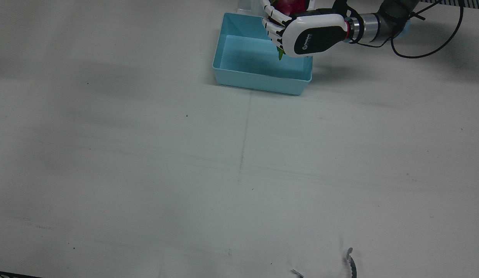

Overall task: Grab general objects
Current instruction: 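Open the left hand to release the fruit into the tray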

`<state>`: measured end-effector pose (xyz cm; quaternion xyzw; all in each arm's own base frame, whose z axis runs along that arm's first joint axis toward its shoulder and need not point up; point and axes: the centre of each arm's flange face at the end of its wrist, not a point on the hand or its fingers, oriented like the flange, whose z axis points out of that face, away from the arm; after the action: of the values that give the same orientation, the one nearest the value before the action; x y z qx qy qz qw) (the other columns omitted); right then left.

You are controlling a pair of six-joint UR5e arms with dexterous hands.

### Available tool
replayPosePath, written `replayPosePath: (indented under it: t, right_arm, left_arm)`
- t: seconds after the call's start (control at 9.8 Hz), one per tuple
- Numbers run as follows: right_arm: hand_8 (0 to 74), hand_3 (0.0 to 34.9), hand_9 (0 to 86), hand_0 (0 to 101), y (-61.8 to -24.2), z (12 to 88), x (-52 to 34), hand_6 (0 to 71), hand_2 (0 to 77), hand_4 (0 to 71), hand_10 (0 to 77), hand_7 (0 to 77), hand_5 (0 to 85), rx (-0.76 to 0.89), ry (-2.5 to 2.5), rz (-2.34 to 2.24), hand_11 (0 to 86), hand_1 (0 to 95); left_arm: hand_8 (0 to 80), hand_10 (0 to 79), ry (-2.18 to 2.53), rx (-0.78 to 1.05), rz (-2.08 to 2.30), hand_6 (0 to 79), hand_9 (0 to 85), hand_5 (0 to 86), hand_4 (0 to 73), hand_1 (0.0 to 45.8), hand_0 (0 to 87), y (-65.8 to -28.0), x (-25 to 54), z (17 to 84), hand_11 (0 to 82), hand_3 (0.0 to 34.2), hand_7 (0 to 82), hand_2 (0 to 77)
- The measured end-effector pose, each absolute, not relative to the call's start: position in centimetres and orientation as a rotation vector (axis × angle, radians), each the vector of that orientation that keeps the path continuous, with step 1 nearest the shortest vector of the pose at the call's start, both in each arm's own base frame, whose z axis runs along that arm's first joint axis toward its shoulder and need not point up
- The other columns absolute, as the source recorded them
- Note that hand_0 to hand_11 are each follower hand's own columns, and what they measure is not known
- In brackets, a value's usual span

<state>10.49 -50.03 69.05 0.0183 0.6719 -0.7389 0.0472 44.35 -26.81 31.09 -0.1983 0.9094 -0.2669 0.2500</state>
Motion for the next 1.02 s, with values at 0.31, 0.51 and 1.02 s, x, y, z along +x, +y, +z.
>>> replayPosePath:
  t: [0.31,0.51,1.02]
  right_arm:
    - [0.0,0.0,1.6,0,-50.04,69.04,10.49,0.0,1.6,0.0,0.0,0.0,0.0,0.056,2.050,-2.254,1.1,4.9]
    - [0.0,0.0,1.6,0,-50.03,69.05,10.49,0.0,1.6,0.0,0.0,0.0,0.0,0.056,2.050,-2.254,1.1,4.9]
    - [0.0,0.0,1.6,0,-50.03,69.05,10.49,0.0,1.6,0.0,0.0,0.0,0.0,0.056,2.050,-2.254,1.1,4.9]
  left_arm:
    - [44.2,45.3,2.476,-0.541,-0.725,35.5,19.1,3.3,41.5,0.0,50.9,-26.79,44.43,31.17,37.1,0.0,32.2,19.6]
    - [33.8,34.9,2.477,-0.540,-0.725,25.1,7.6,2.7,20.7,0.0,50.9,-26.82,44.41,31.16,26.2,0.0,21.8,1.6]
    - [1.6,6.5,2.470,-0.520,-0.741,1.1,1.6,2.2,4.4,0.0,56.4,-27.42,44.29,31.80,8.2,0.0,14.2,1.1]
